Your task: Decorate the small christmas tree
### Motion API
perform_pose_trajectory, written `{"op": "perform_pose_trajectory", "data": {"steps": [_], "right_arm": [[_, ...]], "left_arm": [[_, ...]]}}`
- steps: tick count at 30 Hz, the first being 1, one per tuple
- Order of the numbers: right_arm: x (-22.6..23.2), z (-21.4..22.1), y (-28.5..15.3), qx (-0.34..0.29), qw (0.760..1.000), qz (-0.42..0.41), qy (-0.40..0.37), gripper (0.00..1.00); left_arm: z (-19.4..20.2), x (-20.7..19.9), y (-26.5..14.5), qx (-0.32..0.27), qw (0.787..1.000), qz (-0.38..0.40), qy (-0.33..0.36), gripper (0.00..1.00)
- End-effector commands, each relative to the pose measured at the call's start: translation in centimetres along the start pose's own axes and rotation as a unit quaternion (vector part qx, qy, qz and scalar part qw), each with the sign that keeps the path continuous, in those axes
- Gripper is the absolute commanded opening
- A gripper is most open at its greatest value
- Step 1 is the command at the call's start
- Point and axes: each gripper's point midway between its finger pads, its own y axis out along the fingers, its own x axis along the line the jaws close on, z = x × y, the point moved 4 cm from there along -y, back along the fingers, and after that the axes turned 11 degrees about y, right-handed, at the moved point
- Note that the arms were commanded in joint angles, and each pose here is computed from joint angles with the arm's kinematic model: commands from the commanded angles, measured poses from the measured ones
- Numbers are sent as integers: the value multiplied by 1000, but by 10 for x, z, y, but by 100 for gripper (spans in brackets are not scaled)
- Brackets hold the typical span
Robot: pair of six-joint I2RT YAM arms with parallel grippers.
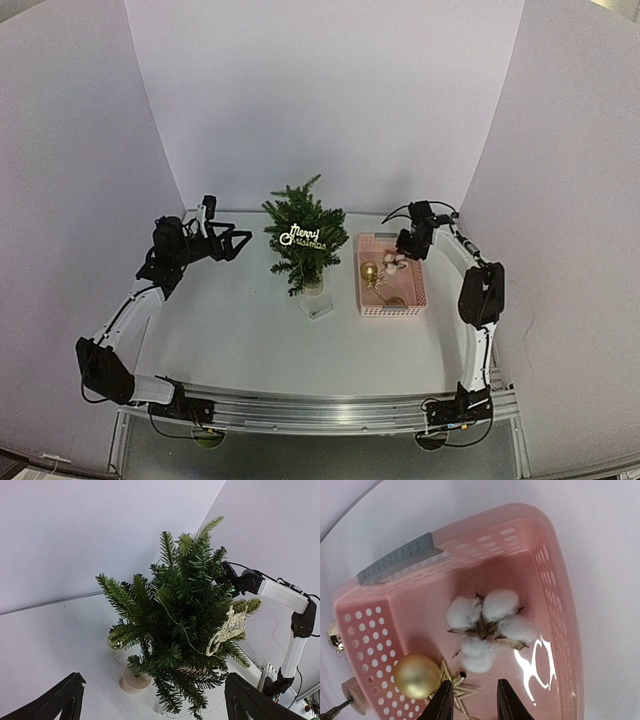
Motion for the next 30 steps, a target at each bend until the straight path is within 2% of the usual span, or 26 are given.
{"op": "perform_pose_trajectory", "data": {"steps": [1,13,19,22,25,30], "right_arm": [[-9,-13,19,9,997,44,-56,32],[-22,-11,76,43,991,74,-100,48],[-34,-1,92,64,989,89,-102,48],[-36,4,97,75,988,86,-99,40],[-36,6,94,78,989,84,-93,26],[-29,3,73,66,990,73,-100,12]], "left_arm": [[-10,9,-9,-23,999,-33,17,99],[0,26,3,-14,999,-33,-7,99],[4,29,5,-12,999,-24,-21,99],[3,29,6,-15,999,-21,-24,99],[3,29,6,-16,999,-19,-24,99],[4,28,6,-16,999,-14,-25,99]]}}
